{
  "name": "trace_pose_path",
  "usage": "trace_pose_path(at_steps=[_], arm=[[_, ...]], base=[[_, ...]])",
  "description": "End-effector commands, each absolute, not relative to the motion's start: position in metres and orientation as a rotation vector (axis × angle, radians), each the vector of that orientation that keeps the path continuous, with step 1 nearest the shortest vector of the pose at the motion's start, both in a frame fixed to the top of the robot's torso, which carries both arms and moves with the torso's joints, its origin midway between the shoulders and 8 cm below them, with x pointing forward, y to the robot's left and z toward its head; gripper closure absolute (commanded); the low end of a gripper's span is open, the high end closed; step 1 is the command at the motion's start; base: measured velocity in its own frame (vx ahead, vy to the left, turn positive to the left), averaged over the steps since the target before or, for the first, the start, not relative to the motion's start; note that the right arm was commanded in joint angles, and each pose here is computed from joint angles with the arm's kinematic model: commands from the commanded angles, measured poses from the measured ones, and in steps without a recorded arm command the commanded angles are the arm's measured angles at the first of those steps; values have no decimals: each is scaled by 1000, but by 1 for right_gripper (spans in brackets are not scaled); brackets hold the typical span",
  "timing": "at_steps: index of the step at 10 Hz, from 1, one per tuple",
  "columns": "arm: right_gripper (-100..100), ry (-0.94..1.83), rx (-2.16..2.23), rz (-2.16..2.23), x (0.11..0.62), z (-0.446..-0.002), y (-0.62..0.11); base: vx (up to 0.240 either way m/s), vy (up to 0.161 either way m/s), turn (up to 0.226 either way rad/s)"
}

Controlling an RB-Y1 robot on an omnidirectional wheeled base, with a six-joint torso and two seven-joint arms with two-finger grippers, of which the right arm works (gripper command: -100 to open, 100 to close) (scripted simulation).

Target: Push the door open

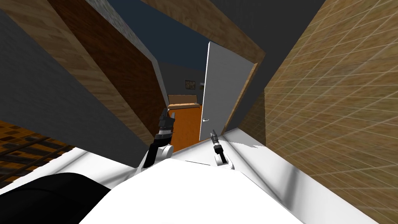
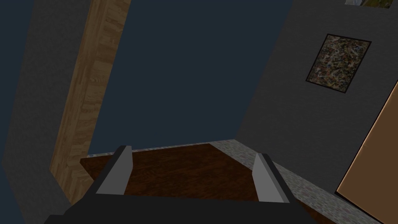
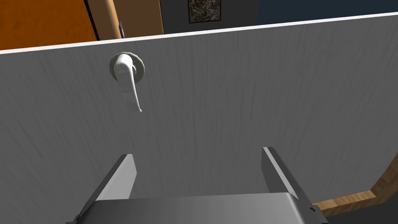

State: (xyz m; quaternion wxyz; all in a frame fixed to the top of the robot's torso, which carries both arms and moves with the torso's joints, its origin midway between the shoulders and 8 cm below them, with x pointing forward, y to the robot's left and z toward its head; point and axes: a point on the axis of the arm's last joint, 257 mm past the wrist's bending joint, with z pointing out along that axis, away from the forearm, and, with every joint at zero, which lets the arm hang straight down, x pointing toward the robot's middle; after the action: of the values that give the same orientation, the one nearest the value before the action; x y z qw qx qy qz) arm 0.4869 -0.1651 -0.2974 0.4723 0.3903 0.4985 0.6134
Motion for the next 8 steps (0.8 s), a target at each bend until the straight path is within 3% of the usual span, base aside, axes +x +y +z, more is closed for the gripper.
trace_pose_path(at_steps=[1,8], arm=[[-100,1248,956,1502,488,-307,-159],[-100,1349,969,1501,485,-343,-141]], base=[[77,-74,30],[74,-60,24]])
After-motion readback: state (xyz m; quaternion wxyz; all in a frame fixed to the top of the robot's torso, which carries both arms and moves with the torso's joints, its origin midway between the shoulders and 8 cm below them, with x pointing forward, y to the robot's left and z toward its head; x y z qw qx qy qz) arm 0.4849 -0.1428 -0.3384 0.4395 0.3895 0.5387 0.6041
